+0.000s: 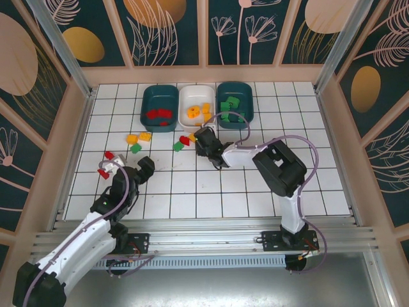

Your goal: Sort the legos into containers by color

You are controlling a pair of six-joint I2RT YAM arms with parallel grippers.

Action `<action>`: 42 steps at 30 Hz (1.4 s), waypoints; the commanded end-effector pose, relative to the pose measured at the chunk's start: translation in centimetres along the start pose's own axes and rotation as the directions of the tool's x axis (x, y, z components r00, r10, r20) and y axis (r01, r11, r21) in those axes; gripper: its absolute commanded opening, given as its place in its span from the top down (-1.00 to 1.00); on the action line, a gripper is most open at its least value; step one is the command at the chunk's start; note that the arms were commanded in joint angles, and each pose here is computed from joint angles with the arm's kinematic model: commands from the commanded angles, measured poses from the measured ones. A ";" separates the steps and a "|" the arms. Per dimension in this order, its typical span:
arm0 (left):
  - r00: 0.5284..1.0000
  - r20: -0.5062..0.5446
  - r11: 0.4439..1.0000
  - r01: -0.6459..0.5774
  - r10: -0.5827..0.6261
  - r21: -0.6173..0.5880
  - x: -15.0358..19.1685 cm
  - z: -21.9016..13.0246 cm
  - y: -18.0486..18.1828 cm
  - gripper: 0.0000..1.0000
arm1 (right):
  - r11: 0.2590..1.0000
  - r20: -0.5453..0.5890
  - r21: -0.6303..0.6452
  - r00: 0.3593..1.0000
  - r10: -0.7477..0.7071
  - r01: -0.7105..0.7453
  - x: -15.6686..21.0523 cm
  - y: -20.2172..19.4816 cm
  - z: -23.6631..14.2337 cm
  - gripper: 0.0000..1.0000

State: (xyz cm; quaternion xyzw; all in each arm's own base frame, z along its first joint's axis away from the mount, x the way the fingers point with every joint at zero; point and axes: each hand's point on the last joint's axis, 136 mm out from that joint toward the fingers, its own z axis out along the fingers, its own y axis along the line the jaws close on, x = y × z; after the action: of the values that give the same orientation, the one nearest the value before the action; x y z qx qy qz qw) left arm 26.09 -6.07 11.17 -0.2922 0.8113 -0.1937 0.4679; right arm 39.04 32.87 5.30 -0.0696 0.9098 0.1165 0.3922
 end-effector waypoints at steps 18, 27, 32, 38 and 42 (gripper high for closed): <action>0.994 -0.104 0.999 0.041 -0.043 -0.016 1.7 1.1 -0.2 -0.97 | 0.962 0.187 -0.253 0.981 -0.056 0.103 -14.5 15.2 4.5 -0.32; 0.994 -0.089 0.997 0.070 -0.067 0.037 0.9 0.6 -1.4 -0.97 | 0.981 0.264 -0.180 0.965 -0.017 0.067 -14.8 11.8 -1.1 -0.45; 0.994 -0.102 0.998 0.051 -0.048 0.023 1.0 1.3 -1.8 -0.97 | 0.985 0.198 -0.170 0.978 0.067 -0.033 -8.6 8.5 -3.7 -0.39; 0.996 -0.083 1.000 0.016 -0.016 0.003 -1.0 2.2 -3.4 -0.97 | 0.978 0.067 -0.209 0.998 0.016 -0.002 -2.5 8.9 -2.7 -0.24; 0.992 -0.120 0.999 0.031 -0.028 0.017 -1.0 3.0 -4.2 -0.97 | 0.968 0.018 -0.250 0.999 -0.026 0.030 -1.0 9.9 -1.5 -0.22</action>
State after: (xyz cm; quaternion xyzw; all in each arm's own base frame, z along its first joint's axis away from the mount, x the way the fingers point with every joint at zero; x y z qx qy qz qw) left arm 29.61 -8.20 12.16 -0.3007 0.8296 -0.2157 0.4181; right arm 36.49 40.92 9.50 -0.1243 0.8852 0.2065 0.3980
